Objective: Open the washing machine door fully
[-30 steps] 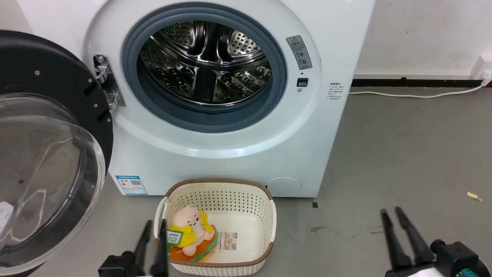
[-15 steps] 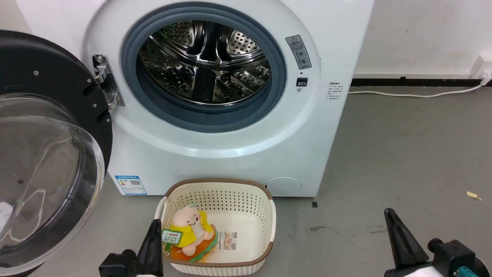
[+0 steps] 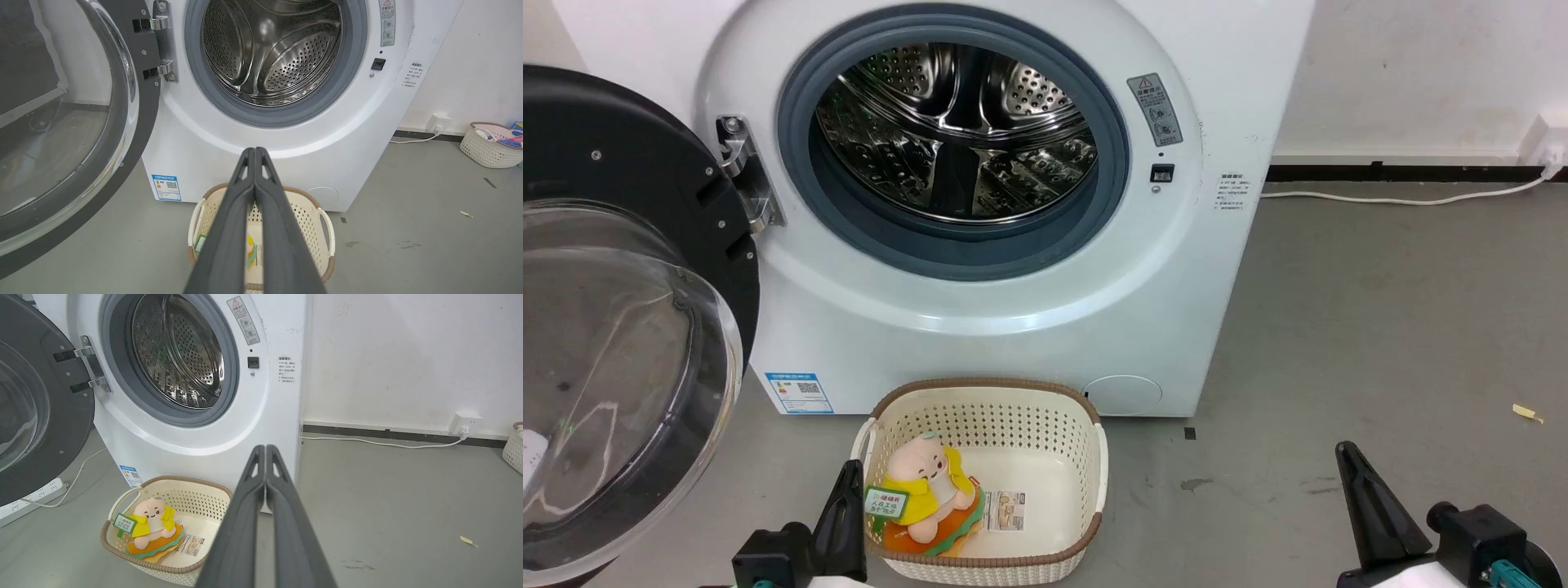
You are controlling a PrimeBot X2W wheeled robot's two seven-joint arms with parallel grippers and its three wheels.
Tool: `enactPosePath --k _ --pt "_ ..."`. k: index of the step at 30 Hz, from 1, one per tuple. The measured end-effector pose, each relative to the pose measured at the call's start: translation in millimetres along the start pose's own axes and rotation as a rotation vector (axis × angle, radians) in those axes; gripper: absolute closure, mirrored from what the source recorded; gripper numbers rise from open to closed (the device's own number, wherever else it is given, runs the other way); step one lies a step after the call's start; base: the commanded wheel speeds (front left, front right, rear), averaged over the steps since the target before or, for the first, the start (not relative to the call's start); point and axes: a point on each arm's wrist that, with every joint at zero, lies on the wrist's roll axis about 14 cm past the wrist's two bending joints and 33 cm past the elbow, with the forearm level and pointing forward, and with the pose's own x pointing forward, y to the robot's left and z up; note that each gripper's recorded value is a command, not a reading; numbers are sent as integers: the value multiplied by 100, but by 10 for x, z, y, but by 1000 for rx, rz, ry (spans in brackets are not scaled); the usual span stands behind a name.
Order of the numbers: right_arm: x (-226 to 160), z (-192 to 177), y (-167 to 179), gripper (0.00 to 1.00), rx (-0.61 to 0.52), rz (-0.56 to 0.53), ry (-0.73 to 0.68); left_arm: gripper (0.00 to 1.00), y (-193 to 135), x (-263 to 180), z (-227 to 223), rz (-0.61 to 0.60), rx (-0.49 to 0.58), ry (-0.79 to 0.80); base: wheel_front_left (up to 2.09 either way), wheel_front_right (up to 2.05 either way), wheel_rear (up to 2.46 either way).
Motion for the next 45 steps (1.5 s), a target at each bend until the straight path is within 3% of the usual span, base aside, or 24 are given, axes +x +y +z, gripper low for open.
enactPosePath --k 45 --pt "56 31 8 100 -38 6 47 100 -21 123 89 -15 70 24 0 0 0"
